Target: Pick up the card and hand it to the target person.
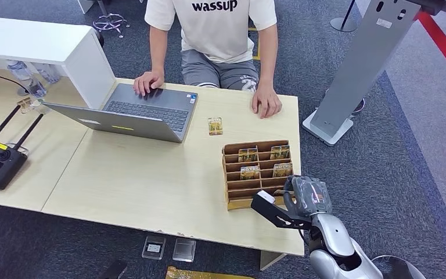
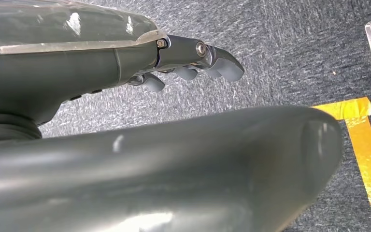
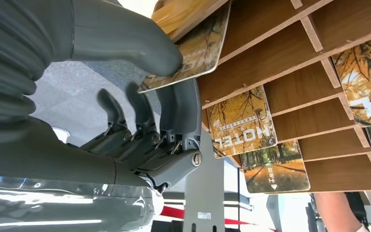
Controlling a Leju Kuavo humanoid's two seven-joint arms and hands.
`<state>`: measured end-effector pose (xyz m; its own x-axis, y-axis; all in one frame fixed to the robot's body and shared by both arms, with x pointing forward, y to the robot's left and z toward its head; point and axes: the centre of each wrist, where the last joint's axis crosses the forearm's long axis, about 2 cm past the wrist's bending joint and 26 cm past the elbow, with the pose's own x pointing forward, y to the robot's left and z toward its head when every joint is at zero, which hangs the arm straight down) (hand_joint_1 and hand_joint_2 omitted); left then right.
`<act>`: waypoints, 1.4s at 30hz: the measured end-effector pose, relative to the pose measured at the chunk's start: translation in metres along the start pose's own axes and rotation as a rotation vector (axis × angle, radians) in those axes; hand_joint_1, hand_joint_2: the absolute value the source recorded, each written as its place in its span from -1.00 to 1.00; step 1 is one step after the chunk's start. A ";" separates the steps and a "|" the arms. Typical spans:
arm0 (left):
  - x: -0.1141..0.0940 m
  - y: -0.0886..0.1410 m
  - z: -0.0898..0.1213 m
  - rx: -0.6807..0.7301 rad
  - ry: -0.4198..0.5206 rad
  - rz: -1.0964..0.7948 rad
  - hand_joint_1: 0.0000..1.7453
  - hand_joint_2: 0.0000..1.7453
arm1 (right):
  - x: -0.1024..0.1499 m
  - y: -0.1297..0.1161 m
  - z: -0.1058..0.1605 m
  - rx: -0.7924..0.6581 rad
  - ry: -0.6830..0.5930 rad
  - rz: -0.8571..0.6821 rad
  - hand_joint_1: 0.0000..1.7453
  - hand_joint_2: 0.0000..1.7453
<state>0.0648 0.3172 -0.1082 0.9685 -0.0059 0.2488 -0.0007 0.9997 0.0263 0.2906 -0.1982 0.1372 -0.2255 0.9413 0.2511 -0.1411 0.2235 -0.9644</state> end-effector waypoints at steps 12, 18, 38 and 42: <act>0.000 0.003 0.000 0.021 -0.005 -0.013 -1.00 1.00 | 0.000 -0.002 -0.001 0.005 0.002 -0.018 1.00 1.00; -0.002 0.004 0.000 0.025 0.005 0.003 -1.00 1.00 | -0.002 -0.028 -0.005 0.030 0.018 -0.112 1.00 1.00; 0.001 0.002 0.000 0.016 0.014 -0.011 -1.00 1.00 | 0.038 -0.148 -0.013 -0.539 -0.336 -0.185 1.00 1.00; 0.008 -0.001 -0.001 0.006 0.011 -0.031 -1.00 1.00 | 0.051 -0.133 -0.034 -0.572 -0.412 -0.213 1.00 1.00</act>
<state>0.0730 0.3163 -0.1069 0.9708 -0.0365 0.2372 0.0278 0.9988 0.0397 0.3306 -0.1718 0.2756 -0.6088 0.7169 0.3399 0.2774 0.5937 -0.7553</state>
